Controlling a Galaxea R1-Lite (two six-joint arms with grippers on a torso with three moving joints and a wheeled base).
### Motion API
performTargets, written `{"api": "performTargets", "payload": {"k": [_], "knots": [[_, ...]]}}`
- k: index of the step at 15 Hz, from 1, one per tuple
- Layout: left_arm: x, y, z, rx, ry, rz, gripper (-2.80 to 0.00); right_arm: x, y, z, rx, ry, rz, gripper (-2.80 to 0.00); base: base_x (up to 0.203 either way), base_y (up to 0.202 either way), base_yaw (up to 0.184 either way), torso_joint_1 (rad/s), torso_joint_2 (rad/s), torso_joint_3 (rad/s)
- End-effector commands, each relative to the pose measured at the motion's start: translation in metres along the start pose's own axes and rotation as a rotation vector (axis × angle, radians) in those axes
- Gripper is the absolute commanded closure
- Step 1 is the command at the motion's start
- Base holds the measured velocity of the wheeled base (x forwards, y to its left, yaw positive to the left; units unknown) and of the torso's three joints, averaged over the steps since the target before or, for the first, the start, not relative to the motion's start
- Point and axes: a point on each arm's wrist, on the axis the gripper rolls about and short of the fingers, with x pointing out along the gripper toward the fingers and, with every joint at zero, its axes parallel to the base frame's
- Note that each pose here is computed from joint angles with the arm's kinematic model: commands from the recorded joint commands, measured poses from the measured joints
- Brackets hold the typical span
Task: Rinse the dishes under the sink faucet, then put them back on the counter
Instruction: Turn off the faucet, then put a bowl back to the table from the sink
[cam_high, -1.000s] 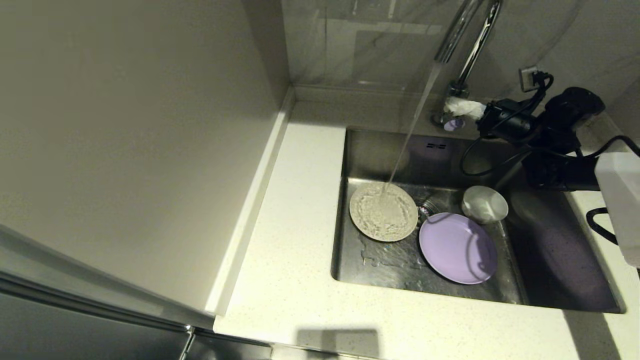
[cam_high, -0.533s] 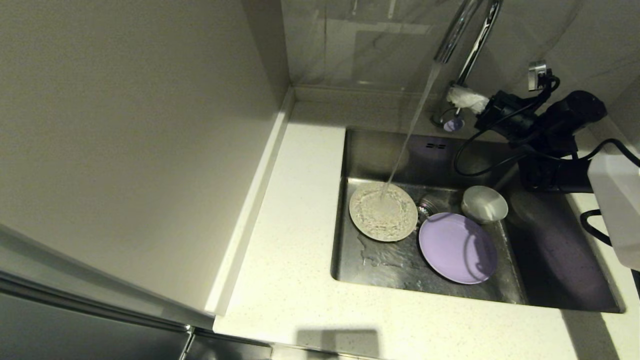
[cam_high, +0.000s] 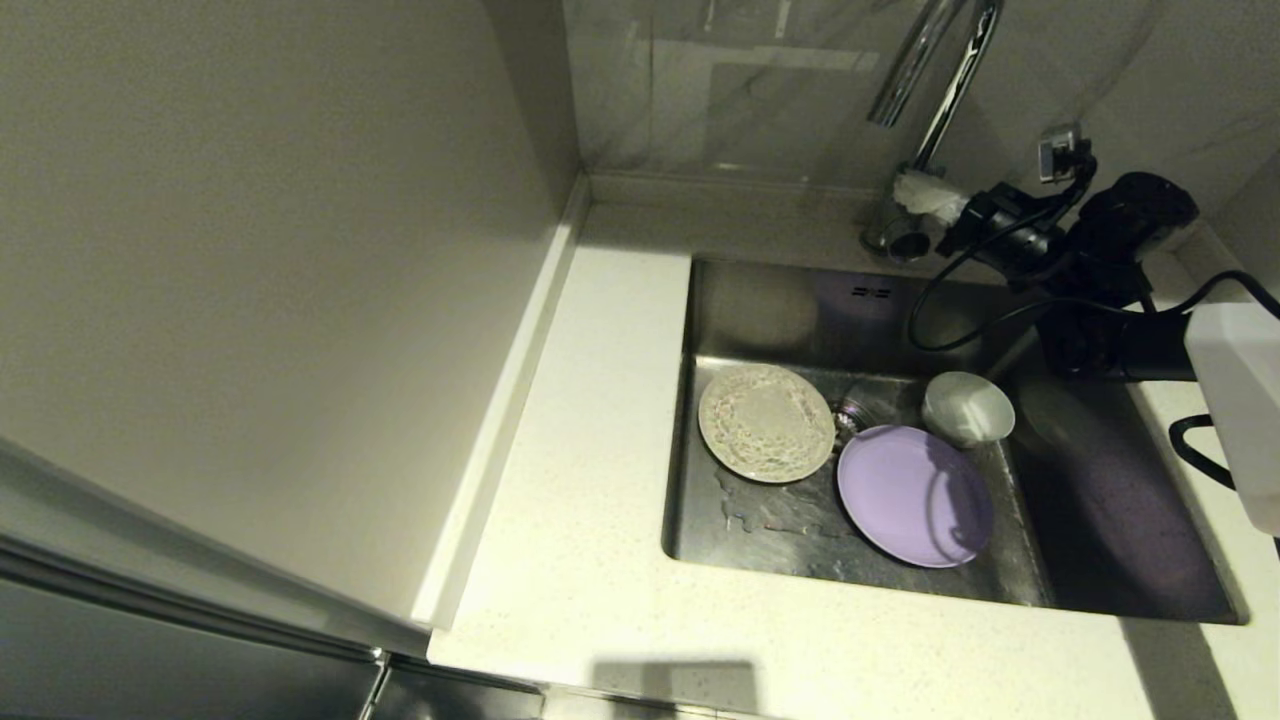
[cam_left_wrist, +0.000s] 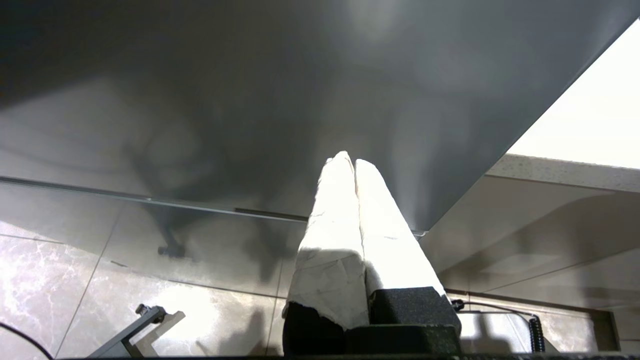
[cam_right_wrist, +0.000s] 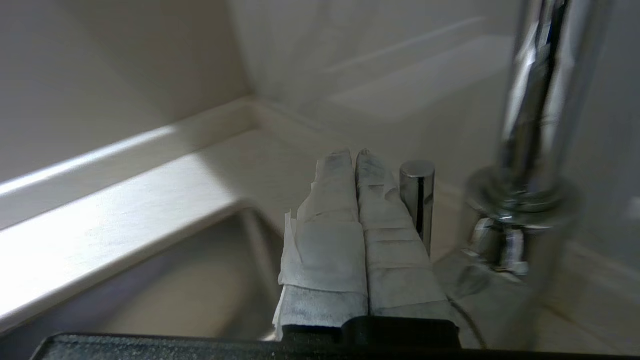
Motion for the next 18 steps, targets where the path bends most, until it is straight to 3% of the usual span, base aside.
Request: {"api": "performTargets", "payload": {"k": [1,9,13,16,18], "knots": [[0.000,0.000,0.000,0.000,-0.002,0.001,0.00,-0.001,-0.002,0.000,-0.009,-0.020,-0.066,0.00,0.000,0.000,0.000,0.000,0.00,0.000],[0.000,0.000,0.000,0.000,-0.002,0.001,0.00,0.002,0.002,0.013,0.020,-0.049,-0.082,0.00,0.000,0.000,0.000,0.000,0.00,0.000],[0.000,0.000,0.000,0.000,-0.002,0.001,0.00,-0.002,0.024,0.066,0.202,-0.045,-0.030,0.00,0.000,0.000,0.000,0.000,0.00,0.000],[0.000,0.000,0.000,0.000,-0.002,0.001,0.00,-0.013,0.051,0.115,0.413,0.015,0.090,0.00,0.000,0.000,0.000,0.000,0.00,0.000],[0.000,0.000,0.000,0.000,-0.002,0.001,0.00,-0.020,0.066,0.137,0.496,0.052,0.158,0.00,0.000,0.000,0.000,0.000,0.00,0.000]]}}
